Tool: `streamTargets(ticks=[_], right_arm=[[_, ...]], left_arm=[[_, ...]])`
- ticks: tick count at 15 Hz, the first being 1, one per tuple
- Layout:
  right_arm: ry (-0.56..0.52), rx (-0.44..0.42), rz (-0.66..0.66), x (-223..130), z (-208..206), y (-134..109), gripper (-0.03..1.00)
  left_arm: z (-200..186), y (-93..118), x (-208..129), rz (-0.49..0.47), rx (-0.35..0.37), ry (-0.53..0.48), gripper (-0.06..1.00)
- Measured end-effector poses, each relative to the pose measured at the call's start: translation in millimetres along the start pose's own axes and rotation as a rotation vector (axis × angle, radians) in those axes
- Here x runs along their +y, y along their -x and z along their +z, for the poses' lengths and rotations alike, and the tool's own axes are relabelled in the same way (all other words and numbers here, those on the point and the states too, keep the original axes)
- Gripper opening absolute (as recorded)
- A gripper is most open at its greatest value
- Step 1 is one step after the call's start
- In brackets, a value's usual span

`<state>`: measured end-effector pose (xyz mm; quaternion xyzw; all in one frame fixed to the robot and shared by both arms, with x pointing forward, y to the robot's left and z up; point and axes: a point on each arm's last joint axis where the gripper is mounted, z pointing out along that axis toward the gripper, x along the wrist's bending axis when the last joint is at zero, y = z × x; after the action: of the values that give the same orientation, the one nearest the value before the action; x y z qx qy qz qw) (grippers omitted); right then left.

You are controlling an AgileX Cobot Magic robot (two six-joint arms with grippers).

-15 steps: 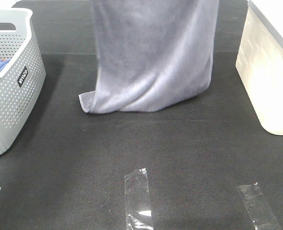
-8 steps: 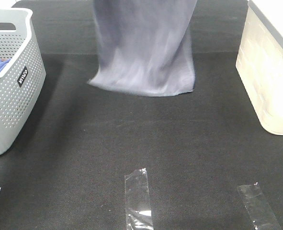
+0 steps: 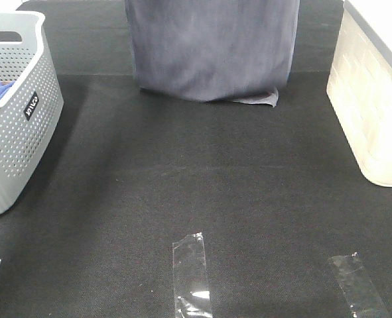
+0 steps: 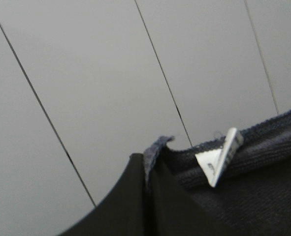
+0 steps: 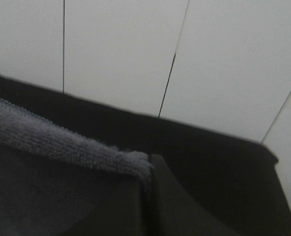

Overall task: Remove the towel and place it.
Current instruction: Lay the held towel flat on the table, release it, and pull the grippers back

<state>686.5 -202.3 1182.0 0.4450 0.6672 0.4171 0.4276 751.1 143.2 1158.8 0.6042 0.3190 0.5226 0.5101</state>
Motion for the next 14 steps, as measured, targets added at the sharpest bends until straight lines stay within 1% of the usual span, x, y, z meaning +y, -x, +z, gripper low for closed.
streamTargets(ticks=[2, 4, 5, 7, 8, 11, 12, 14], right_arm=[[-0.2, 0.043, 0.021, -17.7, -2.0, -5.5, 0.0], [-0.35, 0.083, 0.045, -30.5, -5.9, -9.9, 0.0], [-0.35, 0.083, 0.045, -30.5, -5.9, -9.9, 0.0], [-0.495, 0.131, 0.075, -42.1, -11.8, -14.8, 0.0], [-0.558, 0.153, 0.086, -46.8, -14.9, -17.1, 0.0], [-0.732, 0.216, 0.111, -58.6, -25.3, -22.7, 0.0], [-0.785, 0.239, 0.12, -61.7, -29.1, -24.8, 0.0], [-0.85, 0.263, 0.125, -65.4, -33.8, -26.8, 0.0]], left_arm=[[-3.8, 14.8, -21.3, -0.041, -0.032, -0.278, 0.0], [-13.1, 27.4, -39.6, -0.132, -0.081, -0.526, 0.0], [-13.1, 27.4, -39.6, -0.132, -0.081, -0.526, 0.0], [-24.7, 36.1, -53.6, -0.219, -0.143, -0.733, 0.0], [-30.9, 40.0, -58.1, -0.244, -0.183, -0.821, 0.0], [-49.1, 46.9, -68.5, -0.27, -0.271, -1.051, 0.0], [-52.5, 47.9, -69.9, -0.271, -0.283, -1.09, 0.0], [-55.3, 47.5, -67.8, -0.281, -0.286, -1.108, 0.0]])
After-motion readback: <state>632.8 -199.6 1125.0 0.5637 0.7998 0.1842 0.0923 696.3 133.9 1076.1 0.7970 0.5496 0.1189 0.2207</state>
